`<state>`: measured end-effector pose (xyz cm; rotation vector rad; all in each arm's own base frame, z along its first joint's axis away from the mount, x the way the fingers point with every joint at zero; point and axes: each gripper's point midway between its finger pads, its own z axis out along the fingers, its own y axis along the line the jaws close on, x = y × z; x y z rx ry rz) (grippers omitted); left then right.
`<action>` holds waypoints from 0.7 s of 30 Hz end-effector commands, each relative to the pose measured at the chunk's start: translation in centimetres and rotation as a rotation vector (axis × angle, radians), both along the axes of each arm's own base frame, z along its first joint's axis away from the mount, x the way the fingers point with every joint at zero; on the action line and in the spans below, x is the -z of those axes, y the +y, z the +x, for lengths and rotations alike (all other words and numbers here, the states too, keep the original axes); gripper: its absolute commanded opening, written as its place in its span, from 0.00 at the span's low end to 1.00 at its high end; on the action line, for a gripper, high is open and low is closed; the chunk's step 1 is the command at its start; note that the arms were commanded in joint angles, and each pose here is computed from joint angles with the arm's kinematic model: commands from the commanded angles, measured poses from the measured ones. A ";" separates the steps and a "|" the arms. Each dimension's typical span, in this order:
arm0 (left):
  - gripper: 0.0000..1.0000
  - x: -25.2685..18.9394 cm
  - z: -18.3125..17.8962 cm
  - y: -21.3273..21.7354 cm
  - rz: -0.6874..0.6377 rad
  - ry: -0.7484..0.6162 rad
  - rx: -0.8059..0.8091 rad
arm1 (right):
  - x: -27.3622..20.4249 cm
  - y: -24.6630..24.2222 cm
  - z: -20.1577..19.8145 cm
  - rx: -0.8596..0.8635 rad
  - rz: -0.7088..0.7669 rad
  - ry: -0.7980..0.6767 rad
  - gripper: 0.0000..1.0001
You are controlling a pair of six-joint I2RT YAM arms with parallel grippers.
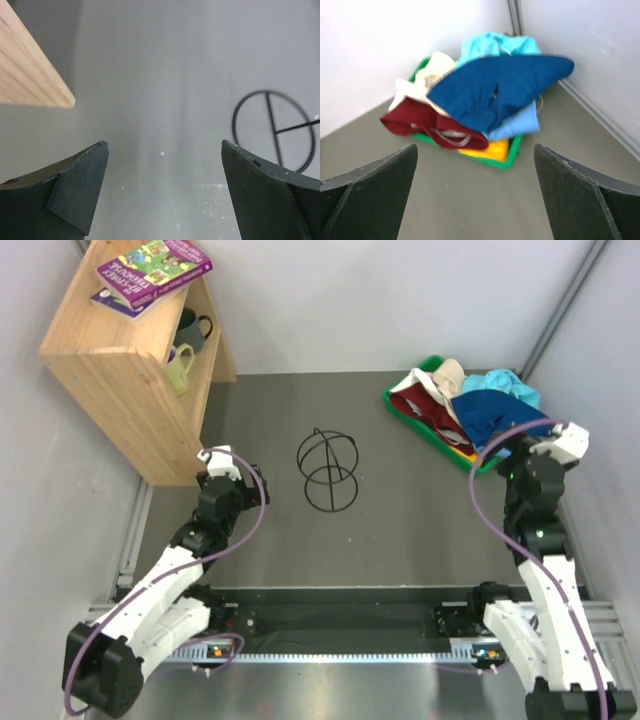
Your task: Stack the hats
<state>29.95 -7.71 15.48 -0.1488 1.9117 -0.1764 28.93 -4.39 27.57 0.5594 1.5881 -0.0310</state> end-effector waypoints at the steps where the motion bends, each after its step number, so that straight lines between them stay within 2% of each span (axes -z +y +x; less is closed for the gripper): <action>1: 0.99 -1.0 0.5 0.0 -0.011 0.009 -0.024 | -2.6 -0.2 3.7 0.026 0.010 0.034 1.00; 2: 0.99 -1.0 0.5 0.0 -0.012 0.008 -0.024 | -4.7 -0.1 4.5 0.022 0.019 0.009 1.00; 4: 0.99 -1.0 0.4 0.0 -0.006 -0.002 -0.011 | -3.3 -0.3 7.0 0.042 0.020 0.090 1.00; 5: 0.99 -0.9 0.4 0.0 -0.003 -0.007 -0.008 | -4.9 -0.6 7.9 0.061 0.023 0.068 1.00; 7: 0.99 -0.6 0.3 0.1 0.004 -0.010 -0.003 | -3.2 -1.0 10.3 0.080 0.017 0.145 1.00; 9: 0.99 -0.6 0.2 -0.1 0.013 -0.009 0.009 | -3.9 -1.0 12.4 0.062 0.021 0.152 1.00; 12: 0.99 -1.0 0.6 -0.2 0.015 -0.035 0.020 | -0.1 0.4 17.1 -0.007 0.053 0.268 1.00; 13: 0.99 -0.9 0.6 -0.2 0.017 -0.033 0.019 | -0.4 0.8 17.9 -0.015 0.074 0.265 0.99; 14: 0.99 -0.8 0.6 -0.2 0.020 -0.031 0.021 | 0.3 -0.7 18.4 0.022 0.091 0.278 0.98; 21: 0.99 -0.4 0.8 -0.6 0.024 -0.005 0.037 | 5.7 -0.4 22.5 0.042 0.229 0.310 0.97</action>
